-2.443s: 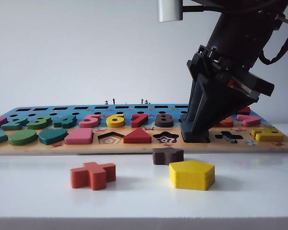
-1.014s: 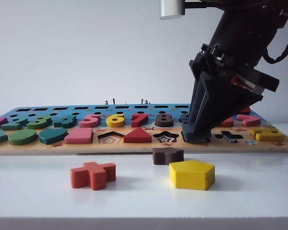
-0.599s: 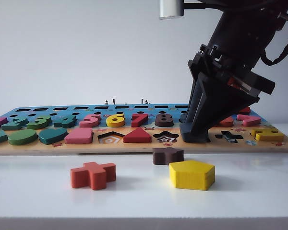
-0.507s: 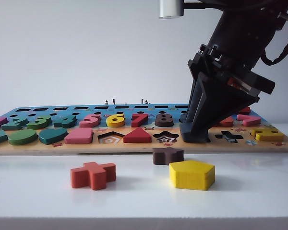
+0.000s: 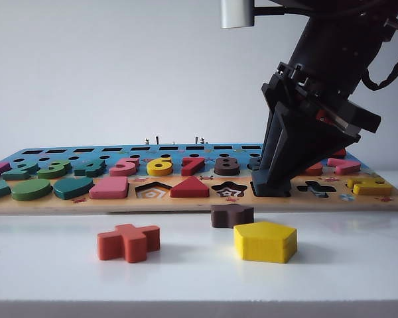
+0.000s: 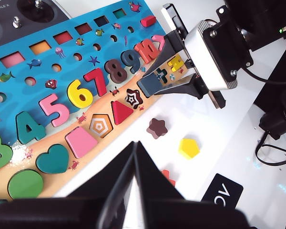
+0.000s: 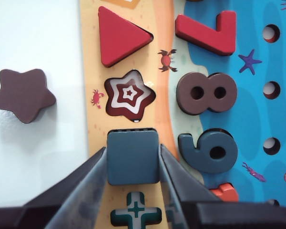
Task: Insert the cube into the slot.
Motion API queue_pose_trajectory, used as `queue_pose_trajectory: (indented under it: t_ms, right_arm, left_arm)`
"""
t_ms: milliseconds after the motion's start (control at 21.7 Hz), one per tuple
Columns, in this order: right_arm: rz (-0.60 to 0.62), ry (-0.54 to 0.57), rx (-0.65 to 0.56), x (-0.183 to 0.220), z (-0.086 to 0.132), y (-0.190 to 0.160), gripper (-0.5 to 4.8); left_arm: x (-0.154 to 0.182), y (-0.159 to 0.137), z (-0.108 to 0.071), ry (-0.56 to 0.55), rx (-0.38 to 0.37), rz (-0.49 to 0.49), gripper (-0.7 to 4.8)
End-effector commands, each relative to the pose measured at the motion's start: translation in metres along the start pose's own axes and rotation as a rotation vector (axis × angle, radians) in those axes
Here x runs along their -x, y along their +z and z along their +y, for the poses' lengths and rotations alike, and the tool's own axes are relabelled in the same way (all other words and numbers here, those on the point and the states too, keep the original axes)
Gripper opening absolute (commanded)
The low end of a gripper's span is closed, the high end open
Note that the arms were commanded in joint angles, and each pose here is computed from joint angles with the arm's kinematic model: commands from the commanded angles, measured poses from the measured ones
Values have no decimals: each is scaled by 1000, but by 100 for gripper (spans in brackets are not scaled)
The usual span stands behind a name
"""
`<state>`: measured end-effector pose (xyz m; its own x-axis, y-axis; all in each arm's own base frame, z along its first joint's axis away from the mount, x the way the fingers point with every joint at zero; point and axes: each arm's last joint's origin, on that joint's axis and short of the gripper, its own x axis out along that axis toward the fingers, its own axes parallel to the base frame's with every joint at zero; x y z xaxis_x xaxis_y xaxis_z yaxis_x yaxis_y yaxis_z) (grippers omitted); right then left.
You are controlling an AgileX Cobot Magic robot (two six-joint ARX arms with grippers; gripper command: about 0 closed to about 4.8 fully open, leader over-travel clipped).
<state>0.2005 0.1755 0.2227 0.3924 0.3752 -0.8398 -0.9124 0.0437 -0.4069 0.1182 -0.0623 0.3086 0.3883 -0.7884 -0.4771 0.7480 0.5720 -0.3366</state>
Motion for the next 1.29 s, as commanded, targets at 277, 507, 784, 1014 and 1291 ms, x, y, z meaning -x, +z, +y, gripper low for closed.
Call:
queue_pose_trajectory:
  t_ms: [277,507,784,1014,1291]
  right_arm:
    - [-13,-13,-3,1,-1,2,159]
    - [-14,-13,-4,1,-1,2,159]
    - [-21,-5,-6,1,-1,2,159]
    - [-26,13,-27,-2,-1,2,160]
    - [-22,12,-28,-4,-1,2,186]
  left_arm:
    - [1,2,-1,-7,-15,-14,20]
    - [1,2,-1,-7,-14,-15,20]
    - [1,2,-1,-7,-14,-14,20]
    - [1,2,-1,-7,-14,-15,20]
    - [1,2,0,-7,-14,-15,20]
